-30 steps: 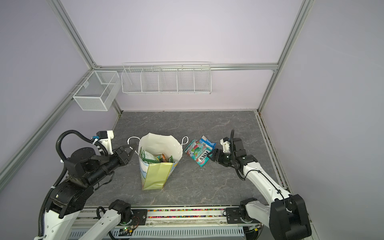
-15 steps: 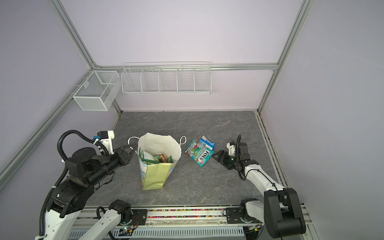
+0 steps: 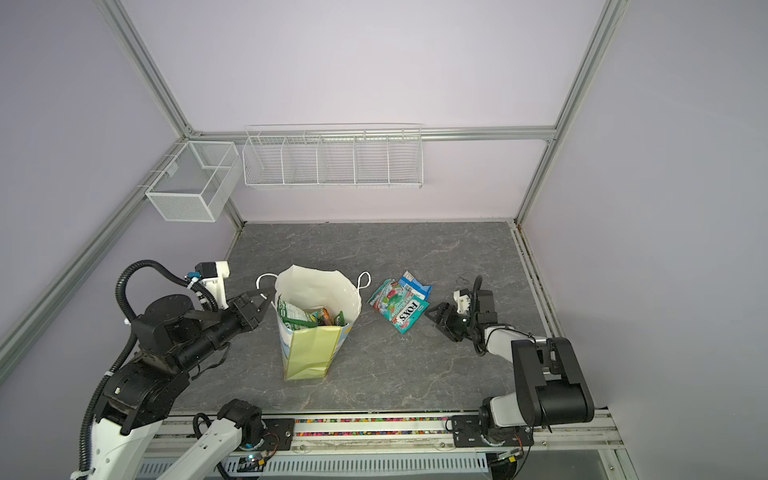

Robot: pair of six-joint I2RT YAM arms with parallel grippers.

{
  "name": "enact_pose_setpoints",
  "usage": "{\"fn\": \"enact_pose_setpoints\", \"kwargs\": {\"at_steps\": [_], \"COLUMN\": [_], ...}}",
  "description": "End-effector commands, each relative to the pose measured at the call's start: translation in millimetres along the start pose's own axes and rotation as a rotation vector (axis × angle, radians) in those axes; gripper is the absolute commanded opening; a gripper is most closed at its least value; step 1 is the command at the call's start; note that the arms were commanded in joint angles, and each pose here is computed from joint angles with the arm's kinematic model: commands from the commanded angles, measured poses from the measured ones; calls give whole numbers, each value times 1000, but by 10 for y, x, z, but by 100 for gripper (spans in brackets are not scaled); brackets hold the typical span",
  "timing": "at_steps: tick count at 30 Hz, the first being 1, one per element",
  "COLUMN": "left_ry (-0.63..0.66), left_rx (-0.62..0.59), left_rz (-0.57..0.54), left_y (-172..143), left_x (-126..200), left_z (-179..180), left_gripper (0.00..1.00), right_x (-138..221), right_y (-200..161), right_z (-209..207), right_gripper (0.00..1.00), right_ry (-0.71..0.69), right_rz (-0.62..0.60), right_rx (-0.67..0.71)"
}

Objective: Place the snacks into the paper bag
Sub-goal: Pick up the snack at the center of the table.

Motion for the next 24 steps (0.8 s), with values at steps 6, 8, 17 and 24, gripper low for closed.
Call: {"fn": "enact_pose_setpoints", "kwargs": {"at_steps": [6, 8, 17, 24], "left_ry": [-18, -17, -22, -22], "left_rx": [-7, -6, -7, -8], "left_rz": [-26, -25, -24, -26], "left_y": [35, 34, 43, 48], "left_x": [9, 2, -7, 17], "left_z": [-21, -18, -35, -45], "left_gripper": [0, 0, 0, 0], "right_x": [-133, -161, -288, -436], "right_y": [-13, -11, -5, -70], "right_z": [-111, -138, -197, -222], "right_gripper": [72, 71, 69, 65], "right_ry": [45, 46, 56, 67], "right_rz": [-9, -8, 5, 44], "right_rx": [-42, -50, -76, -85]}}
Point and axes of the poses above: each gripper's point midway between its finger pads, its own x axis back along the fingers, its own z axis along the line the jaws close on, y = z × x, the point moved 3 cm from there along x, back along the fingers, and after that the axes turned 12 degrees about x, right-handed, at the moved point
